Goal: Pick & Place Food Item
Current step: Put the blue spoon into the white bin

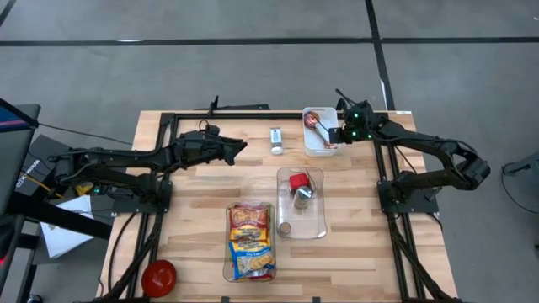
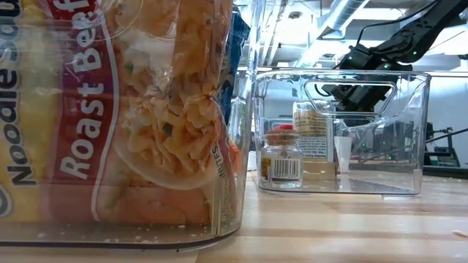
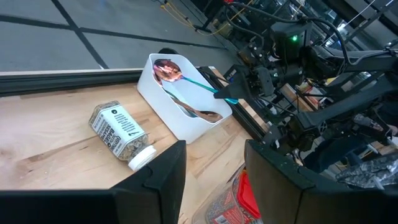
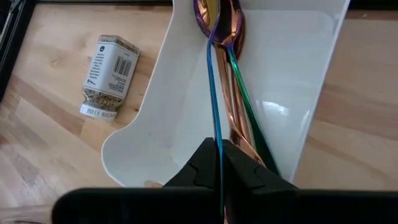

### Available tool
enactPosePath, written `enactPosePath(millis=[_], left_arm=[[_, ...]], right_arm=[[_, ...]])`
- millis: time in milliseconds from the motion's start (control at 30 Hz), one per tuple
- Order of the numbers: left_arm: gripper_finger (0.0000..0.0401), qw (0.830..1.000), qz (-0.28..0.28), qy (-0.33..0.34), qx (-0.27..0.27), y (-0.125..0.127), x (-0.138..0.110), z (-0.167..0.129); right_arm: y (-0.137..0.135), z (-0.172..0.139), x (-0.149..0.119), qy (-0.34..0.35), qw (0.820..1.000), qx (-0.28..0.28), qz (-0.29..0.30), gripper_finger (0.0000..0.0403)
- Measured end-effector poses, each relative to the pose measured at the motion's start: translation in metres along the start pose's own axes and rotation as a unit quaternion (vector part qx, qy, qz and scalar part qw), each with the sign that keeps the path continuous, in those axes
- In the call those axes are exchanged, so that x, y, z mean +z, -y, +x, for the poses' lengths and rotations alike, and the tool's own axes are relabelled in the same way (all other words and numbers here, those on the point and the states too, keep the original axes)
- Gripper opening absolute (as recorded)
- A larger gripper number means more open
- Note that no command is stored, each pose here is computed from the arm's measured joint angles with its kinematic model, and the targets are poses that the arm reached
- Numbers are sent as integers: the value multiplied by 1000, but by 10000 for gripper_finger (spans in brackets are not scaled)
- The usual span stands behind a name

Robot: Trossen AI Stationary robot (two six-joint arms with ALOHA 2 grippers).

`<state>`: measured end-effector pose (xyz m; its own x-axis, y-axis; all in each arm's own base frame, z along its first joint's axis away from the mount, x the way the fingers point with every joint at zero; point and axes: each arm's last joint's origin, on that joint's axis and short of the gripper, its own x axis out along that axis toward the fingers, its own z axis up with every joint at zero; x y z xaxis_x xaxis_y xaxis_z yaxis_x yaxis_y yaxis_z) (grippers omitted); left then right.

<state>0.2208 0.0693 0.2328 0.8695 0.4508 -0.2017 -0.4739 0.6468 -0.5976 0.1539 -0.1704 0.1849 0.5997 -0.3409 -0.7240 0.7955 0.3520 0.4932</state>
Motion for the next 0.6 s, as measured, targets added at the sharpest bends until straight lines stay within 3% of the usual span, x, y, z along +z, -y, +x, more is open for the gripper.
enactPosePath(millis=[267, 600], left_arm=[[158, 1000, 0, 0, 0, 0, 0, 0], [158, 1000, 0, 0, 0, 0, 0, 0]], right_arm=[[-2, 1, -1, -2, 1000, 2, -12, 19], [-3, 1, 0, 8, 1000, -5, -16, 104]])
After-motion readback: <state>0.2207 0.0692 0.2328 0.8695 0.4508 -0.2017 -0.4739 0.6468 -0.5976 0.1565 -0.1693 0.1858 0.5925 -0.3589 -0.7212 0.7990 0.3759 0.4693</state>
